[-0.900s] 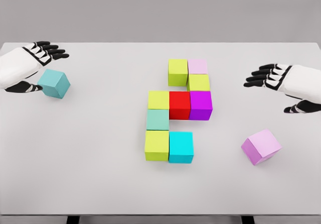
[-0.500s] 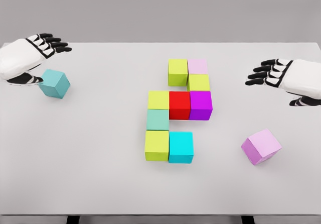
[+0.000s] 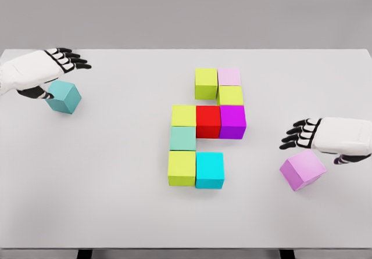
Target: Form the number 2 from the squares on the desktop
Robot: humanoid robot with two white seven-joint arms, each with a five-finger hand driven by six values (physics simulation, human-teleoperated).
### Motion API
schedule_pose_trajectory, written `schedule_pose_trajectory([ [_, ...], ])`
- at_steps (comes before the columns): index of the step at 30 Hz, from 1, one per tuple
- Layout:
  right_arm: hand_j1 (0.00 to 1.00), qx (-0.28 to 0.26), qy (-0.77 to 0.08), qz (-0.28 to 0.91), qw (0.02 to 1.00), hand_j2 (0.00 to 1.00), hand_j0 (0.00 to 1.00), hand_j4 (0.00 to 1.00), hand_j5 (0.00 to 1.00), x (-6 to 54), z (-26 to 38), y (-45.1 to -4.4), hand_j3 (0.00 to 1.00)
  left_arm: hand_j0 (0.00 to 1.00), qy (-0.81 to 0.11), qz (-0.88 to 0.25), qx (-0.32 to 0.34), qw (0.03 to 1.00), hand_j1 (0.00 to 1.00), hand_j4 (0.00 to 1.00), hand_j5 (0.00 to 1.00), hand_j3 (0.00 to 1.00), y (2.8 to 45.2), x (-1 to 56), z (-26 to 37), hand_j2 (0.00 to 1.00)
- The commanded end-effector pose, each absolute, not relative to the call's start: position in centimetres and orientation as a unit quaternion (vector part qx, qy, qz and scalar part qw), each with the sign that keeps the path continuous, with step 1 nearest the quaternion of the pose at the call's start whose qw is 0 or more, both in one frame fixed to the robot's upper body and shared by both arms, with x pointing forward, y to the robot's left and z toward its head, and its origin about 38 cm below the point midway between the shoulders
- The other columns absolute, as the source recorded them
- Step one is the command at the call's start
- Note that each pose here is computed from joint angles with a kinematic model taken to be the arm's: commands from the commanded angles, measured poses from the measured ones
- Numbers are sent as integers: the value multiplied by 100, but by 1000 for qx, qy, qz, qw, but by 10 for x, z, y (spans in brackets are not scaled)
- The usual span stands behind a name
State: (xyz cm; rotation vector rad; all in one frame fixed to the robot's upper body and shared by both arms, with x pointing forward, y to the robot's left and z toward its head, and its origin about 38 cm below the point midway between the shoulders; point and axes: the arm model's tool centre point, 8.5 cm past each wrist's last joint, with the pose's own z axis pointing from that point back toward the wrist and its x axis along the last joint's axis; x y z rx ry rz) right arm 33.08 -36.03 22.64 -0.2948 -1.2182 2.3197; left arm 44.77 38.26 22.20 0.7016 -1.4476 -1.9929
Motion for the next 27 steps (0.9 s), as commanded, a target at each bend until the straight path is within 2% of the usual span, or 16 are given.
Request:
schedule_pose_trajectory([
  [1, 100, -105, -442, 855, 250, 100, 100, 100, 100, 329, 222, -361, 100, 100, -532, -748, 236, 319, 100, 100, 100, 100, 392, 439, 202, 100],
  [12, 100, -90, -438, 860, 246, 100, 100, 100, 100, 329, 214, -352, 100, 100, -545, -709, 152, 421, 100, 100, 100, 100, 403, 432, 192, 100],
  [27, 100, -68, -418, 871, 248, 100, 100, 100, 100, 325, 199, -348, 100, 100, -540, -721, 116, 420, 100, 100, 100, 100, 377, 446, 189, 100],
])
